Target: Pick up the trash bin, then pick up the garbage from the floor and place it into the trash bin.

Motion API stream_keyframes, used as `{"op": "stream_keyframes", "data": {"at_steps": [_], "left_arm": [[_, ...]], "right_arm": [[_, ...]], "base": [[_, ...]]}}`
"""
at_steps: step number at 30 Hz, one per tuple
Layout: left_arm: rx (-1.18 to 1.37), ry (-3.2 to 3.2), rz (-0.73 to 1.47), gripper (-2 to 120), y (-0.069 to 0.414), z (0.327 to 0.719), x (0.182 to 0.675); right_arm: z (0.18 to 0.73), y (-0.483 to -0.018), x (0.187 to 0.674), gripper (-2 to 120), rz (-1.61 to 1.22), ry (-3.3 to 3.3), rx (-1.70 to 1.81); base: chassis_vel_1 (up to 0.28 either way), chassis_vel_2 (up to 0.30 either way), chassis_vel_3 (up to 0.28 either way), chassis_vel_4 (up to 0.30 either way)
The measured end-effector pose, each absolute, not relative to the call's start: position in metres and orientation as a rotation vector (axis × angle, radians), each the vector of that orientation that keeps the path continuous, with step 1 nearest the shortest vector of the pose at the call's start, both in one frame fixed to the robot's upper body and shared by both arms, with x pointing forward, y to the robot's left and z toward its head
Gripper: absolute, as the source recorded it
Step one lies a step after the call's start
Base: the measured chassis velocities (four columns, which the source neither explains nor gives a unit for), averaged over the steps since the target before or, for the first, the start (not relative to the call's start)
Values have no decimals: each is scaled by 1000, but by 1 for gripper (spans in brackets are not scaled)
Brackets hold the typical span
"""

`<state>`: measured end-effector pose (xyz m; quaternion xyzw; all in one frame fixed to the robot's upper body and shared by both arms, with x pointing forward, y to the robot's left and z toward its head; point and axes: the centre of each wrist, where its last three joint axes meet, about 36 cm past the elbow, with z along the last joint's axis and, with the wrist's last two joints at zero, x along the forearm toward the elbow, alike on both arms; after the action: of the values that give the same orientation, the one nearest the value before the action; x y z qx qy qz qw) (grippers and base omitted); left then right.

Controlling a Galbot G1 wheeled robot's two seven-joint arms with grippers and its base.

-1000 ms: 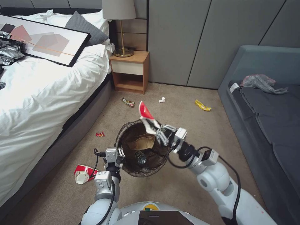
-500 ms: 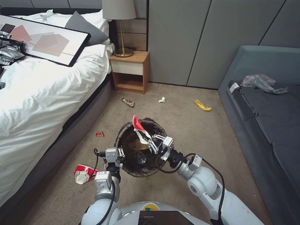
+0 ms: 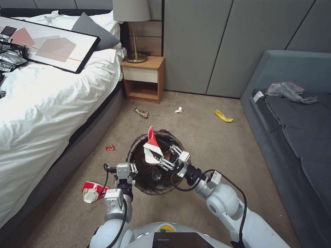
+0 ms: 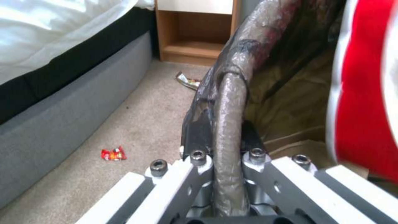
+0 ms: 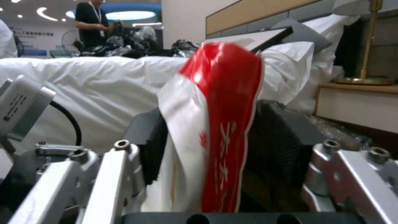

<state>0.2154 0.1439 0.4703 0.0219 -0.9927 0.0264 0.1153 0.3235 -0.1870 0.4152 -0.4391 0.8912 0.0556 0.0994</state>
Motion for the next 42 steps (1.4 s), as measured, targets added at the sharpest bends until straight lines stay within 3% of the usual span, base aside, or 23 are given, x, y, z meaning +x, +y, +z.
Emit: {"op": "stream_keyframes", "data": {"at_steps": [3, 6, 9, 12, 42], "left_arm": [[64, -2909, 77, 0, 144, 470, 215], [64, -2909, 77, 0, 144, 470, 215], [64, -2909, 77, 0, 144, 470, 215], [64, -2909, 78, 0, 144, 470, 215], [64, -2909, 77, 0, 144, 470, 215]], "right_arm": [[413, -187, 321, 75, 160, 2635, -1298], [413, -187, 321, 81, 157, 2635, -1297], [414, -188, 320, 95, 149, 2631, -1296], [416, -190, 319, 99, 141, 2627, -1302], [432, -245, 322, 100, -148, 2699, -1164]], "base": [[0, 0, 0, 0], [0, 0, 0, 0], [0, 0, 0, 0], [0, 0, 0, 0], [0, 0, 0, 0]]}}
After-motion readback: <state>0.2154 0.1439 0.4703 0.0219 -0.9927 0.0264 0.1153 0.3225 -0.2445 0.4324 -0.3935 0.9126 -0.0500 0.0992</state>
